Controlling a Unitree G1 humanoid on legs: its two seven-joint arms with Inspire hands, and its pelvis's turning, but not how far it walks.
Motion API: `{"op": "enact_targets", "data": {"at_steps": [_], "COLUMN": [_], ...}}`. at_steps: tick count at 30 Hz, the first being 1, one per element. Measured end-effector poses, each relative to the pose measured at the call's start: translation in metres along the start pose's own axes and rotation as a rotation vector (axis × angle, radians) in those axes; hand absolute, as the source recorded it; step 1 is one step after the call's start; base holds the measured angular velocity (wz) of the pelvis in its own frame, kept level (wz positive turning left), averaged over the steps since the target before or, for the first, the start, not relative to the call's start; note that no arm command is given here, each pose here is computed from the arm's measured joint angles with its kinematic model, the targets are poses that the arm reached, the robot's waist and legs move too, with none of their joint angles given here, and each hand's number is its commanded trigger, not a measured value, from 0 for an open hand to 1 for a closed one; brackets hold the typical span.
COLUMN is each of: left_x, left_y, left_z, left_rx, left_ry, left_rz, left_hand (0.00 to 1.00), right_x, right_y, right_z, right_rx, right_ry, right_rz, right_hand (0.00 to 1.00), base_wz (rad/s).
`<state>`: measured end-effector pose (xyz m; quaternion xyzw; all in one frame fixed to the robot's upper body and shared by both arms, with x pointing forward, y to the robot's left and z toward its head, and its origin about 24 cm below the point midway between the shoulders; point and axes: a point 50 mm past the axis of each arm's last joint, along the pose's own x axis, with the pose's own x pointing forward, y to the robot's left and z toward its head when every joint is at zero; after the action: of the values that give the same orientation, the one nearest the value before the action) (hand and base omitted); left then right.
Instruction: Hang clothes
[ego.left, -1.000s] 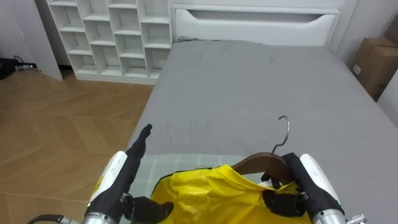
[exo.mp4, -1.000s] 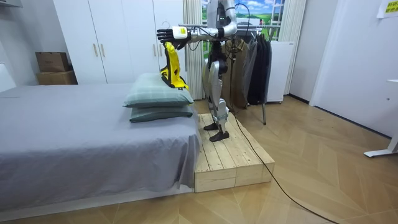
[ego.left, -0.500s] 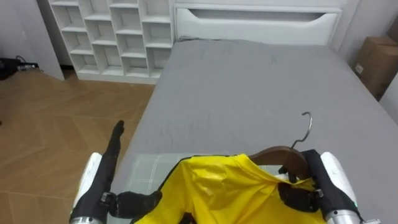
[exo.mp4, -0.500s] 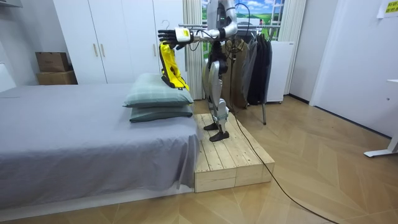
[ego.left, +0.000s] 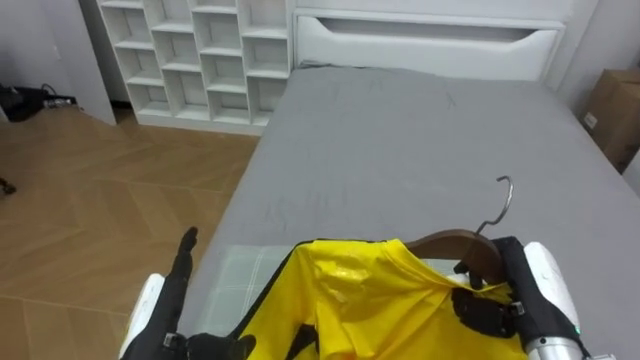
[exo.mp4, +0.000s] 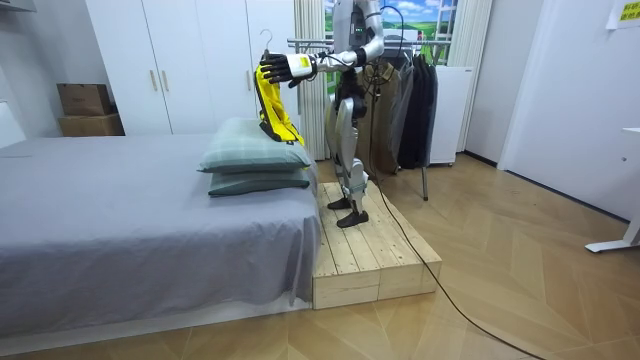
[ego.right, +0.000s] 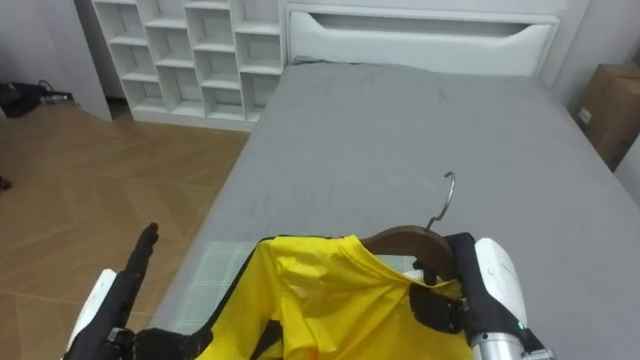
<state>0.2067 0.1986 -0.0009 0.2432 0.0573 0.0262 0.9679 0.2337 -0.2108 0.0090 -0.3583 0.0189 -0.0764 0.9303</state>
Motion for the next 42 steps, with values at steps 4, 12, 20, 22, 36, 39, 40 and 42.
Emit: {"op": "enact_targets", "data": {"at_steps": [4,12,20,22,36,39,40,42], "left_x": [-0.001,-0.007,-0.007,-0.005,0.018,0.017,0.017,0.017], "left_y": [-0.004,-0.019,-0.032,-0.03,-0.035,-0.035,-0.035,-0.035], "left_z": [-0.005,-0.02,-0.019,-0.017,0.005,0.001,0.0,0.0], "left_rx": [-0.023,-0.058,-0.083,-0.088,-0.152,-0.149,-0.15,-0.15], "left_ry": [0.025,0.1,0.102,0.097,0.022,0.042,0.046,0.047], "left_rz": [-0.005,-0.062,-0.108,-0.093,-0.042,-0.031,-0.024,-0.016], "left_hand": [0.0,0.0,0.0,0.0,0.0,0.0,0.0,0.0], "right_x": [0.0,-0.007,-0.014,-0.017,-0.01,-0.004,-0.001,0.003], "right_y": [0.001,0.017,0.031,0.034,0.049,0.048,0.048,0.047], "right_z": [0.0,-0.015,-0.015,-0.015,-0.015,-0.009,-0.006,-0.001], "right_rx": [-0.014,-0.024,0.017,-0.003,-0.021,-0.031,-0.037,-0.033], "right_ry": [-0.004,0.065,0.083,0.081,0.083,0.057,0.041,0.022], "right_rz": [0.001,0.055,0.077,0.091,0.134,0.132,0.129,0.124], "right_hand": [1.0,1.0,1.0,1.0,1.0,1.0,1.0,1.0], "base_wz": [0.0,-0.02,-0.35,-0.96,-1.16,-0.17,-0.14,-0.28]}}
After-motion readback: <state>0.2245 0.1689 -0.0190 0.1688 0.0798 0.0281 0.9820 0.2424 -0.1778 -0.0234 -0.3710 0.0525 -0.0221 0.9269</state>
